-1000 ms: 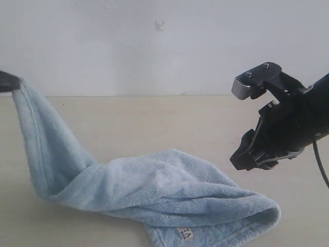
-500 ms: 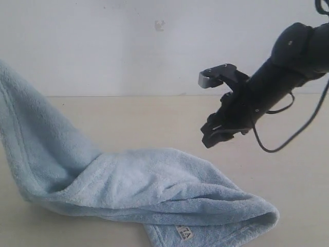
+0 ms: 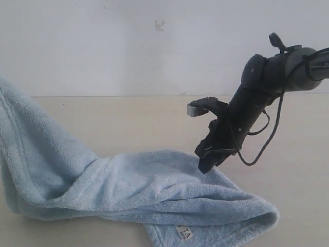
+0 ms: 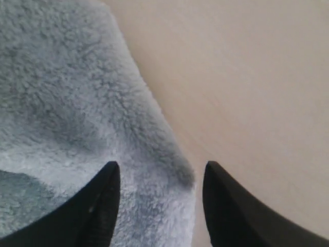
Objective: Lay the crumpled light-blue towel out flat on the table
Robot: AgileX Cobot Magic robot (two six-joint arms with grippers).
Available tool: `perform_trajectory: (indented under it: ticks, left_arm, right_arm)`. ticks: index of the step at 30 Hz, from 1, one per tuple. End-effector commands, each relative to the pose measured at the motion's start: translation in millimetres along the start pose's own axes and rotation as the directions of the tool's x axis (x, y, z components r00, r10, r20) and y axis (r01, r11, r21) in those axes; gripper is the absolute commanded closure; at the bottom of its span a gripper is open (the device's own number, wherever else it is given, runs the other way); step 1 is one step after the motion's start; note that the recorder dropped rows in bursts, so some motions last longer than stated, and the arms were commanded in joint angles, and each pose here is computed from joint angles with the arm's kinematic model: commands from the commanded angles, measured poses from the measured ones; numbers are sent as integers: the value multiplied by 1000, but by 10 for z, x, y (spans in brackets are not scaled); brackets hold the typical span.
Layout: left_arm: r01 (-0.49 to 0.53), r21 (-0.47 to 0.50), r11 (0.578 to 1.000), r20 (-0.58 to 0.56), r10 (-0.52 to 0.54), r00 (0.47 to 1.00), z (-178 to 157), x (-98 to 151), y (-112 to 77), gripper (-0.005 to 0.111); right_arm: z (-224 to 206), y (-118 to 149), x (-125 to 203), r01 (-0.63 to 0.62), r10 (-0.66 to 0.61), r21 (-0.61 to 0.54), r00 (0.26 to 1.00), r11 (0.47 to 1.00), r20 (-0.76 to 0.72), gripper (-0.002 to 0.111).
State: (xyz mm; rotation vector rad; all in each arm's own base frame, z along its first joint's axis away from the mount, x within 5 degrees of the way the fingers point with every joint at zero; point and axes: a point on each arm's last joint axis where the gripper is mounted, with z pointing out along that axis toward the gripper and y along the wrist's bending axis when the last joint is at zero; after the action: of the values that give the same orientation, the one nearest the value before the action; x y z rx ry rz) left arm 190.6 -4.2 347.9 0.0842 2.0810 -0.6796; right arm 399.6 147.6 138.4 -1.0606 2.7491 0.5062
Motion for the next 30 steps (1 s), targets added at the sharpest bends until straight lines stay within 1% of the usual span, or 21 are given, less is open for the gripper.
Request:
perform_trajectory:
  ticks: [1, 3, 9, 11, 13, 16, 19, 21, 24, 27, 30]
  left_arm:
    - [5, -4, 1000, 12, -5, 1000, -10, 1, -1, 103]
    - [5, -4, 1000, 12, -5, 1000, -10, 1, -1, 103]
    - [2, -4, 1000, 12, -2, 1000, -10, 1, -1, 103]
    - [2, -4, 1000, 12, -2, 1000, -10, 1, -1, 103]
    - [3, -3, 1000, 13, -3, 1000, -10, 0, -2, 103]
    - [12, 10, 1000, 18, -12, 1000, -10, -4, -14, 103]
    - [11, 17, 1000, 17, -11, 1000, -6, -4, -24, 103]
    - [9, 17, 1000, 17, -9, 1000, -6, -4, -24, 103]
    - [9, 17, 1000, 17, -9, 1000, -6, -4, -24, 103]
    - [9, 17, 1000, 17, -9, 1000, -6, -4, -24, 103]
    - [10, 21, 1000, 17, -10, 1000, -6, -4, -27, 103]
  right_arm:
    - [45, -35, 16, 9, -9, 4, 1000, 1000, -22, 62]
    - [48, -28, 13, 11, -10, 4, 1000, 1000, -22, 66]
    - [47, -19, 33, 29, -30, -8, 999, 1000, -44, 94]
    - [46, 23, 31, 51, -53, -54, 998, 997, -39, 102]
    - [21, 94, 0, 58, -58, -132, 998, 990, 3, 108]
    - [-122, 255, -61, 68, -51, -256, 996, 964, 72, 108]
    - [-312, 418, -72, 114, -89, -321, 992, 940, 91, 108]
    - [-462, 514, -38, 135, -114, -323, 990, 937, 82, 108]
    - [-698, 646, 58, 145, -118, -304, 988, 942, 104, 108]
    - [-954, 816, 257, 173, -148, -269, 983, 947, 114, 108]
    - [-1297, 1023, 504, 199, -175, -200, 975, 959, 134, 108]
